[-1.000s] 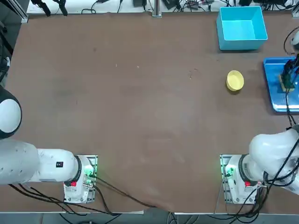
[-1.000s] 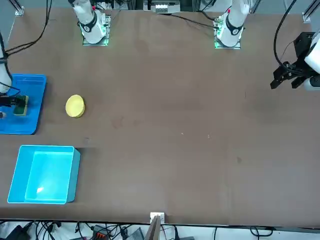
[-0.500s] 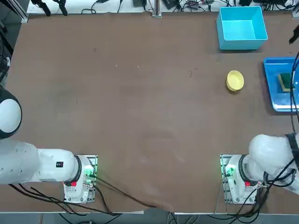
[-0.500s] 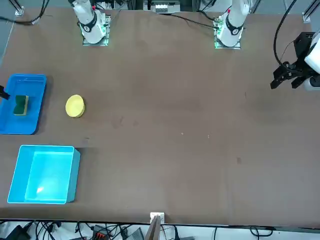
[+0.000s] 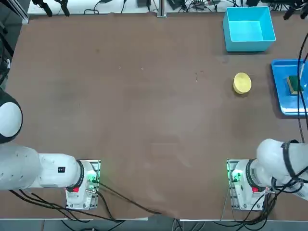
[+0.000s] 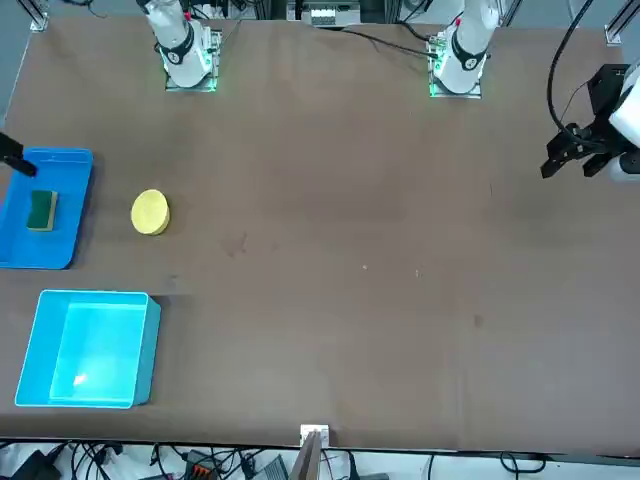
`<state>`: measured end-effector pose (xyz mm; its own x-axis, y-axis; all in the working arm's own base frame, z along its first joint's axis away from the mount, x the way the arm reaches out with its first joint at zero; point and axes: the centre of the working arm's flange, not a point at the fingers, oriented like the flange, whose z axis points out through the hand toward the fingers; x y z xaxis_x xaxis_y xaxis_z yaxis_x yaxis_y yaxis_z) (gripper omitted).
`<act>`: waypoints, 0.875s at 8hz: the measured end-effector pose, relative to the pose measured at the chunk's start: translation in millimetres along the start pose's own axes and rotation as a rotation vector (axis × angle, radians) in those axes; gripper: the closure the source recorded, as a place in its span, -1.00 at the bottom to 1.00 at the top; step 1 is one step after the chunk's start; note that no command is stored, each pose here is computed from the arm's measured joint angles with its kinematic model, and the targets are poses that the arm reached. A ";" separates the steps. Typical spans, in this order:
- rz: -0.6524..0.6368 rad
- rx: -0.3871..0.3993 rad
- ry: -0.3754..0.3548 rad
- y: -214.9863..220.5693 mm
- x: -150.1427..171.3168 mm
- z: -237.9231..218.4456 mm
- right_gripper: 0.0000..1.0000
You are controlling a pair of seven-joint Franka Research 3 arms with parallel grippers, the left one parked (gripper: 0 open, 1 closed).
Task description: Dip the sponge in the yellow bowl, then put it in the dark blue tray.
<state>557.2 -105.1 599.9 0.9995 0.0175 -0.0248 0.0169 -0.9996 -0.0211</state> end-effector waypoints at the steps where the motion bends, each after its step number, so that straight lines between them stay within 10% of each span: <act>1: 0.004 -0.003 0.010 -30.1 3.5 -9.4 -1.00; 7: -0.031 -0.022 0.020 -120.9 -0.2 -22.6 -1.00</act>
<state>555.5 15.4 625.1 0.9988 0.0487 -0.0047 0.0487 -0.9988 0.0007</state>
